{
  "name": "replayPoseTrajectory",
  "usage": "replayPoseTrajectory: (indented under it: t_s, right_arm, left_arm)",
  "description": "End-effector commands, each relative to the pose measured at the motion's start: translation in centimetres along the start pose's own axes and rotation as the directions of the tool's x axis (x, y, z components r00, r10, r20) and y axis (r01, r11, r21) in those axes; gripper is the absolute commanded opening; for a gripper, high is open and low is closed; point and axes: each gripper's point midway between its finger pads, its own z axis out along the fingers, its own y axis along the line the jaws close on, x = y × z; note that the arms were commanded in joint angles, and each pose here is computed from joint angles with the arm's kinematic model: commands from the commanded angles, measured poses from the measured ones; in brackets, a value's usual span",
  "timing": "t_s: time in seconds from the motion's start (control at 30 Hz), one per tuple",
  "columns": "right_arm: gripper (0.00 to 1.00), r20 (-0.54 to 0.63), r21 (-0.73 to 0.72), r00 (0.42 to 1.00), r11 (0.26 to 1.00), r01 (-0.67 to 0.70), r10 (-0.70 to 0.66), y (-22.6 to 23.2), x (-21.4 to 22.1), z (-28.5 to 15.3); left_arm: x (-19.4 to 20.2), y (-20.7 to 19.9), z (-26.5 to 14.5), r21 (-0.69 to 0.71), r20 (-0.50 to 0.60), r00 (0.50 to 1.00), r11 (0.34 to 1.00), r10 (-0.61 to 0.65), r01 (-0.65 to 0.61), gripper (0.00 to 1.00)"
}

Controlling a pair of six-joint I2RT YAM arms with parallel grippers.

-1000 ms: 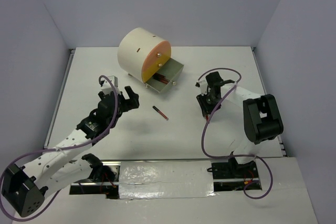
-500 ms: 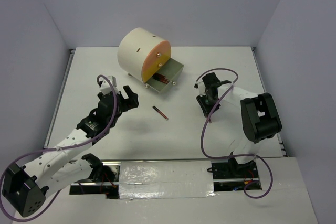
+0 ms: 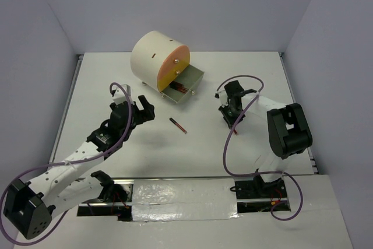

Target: Organize the makeup

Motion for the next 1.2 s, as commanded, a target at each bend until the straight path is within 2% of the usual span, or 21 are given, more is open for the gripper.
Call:
replayPoseTrajectory:
  t_s: [0.0,0.23,0.33,0.47,0.53,0.67,0.73,0.93,1.03,1.17]
  right_arm:
    - [0.06,0.095,-0.001,0.993,0.998,0.064,-0.063,-0.2,-2.8,-1.2]
    - [0.0,0.37,-0.095,0.923,0.984,0.148,-0.103,1.4,-11.7,-7.9]
    - [0.0,0.48,-0.147,0.874,0.975,0.164,-0.074,2.3,-16.1,-10.9]
    - [0.01,0.551,-0.266,0.834,0.954,0.138,0.033,4.0,-20.1,-13.4]
    - [0.06,0.587,-0.317,0.806,0.937,0.146,0.073,4.8,-22.4,-14.7]
    - [0.1,0.577,-0.459,0.772,0.888,0.037,0.266,6.7,-25.5,-15.8]
    - [0.11,0.589,-0.488,0.742,0.873,0.012,0.319,7.0,-27.0,-16.0]
    - [0.15,0.503,-0.612,0.675,0.774,-0.163,0.54,7.5,-29.3,-15.0]
    - [0.17,0.455,-0.647,0.649,0.727,-0.23,0.61,7.3,-30.1,-14.0]
    - [0.22,0.428,-0.65,0.645,0.712,-0.266,0.632,7.4,-31.0,-12.3]
  left_arm:
    - [-0.6,-0.9,0.3,0.031,0.013,0.999,0.999,-0.043,0.042,0.99]
    - [0.4,-2.1,1.2,0.085,-0.033,0.997,0.994,-0.071,0.073,0.98]
    - [1.1,-2.2,1.5,0.086,-0.064,0.995,0.992,-0.083,0.088,0.97]
    - [1.8,-2.4,1.7,0.088,-0.095,0.991,0.991,-0.093,0.101,0.97]
    - [2.0,-2.5,1.8,0.091,-0.104,0.99,0.99,-0.099,0.108,0.97]
    - [2.6,-2.3,1.8,0.082,-0.127,0.985,0.988,-0.116,0.127,0.96]
    - [2.8,-2.4,1.7,0.081,-0.136,0.983,0.988,-0.123,0.135,0.96]
    - [3.2,-1.9,1.5,0.067,-0.146,0.98,0.988,-0.131,0.142,0.96]
    - [3.2,-1.8,1.5,0.064,-0.143,0.981,0.987,-0.134,0.145,0.95]
    - [3.2,-1.9,1.5,0.066,-0.145,0.981,0.987,-0.133,0.143,0.95]
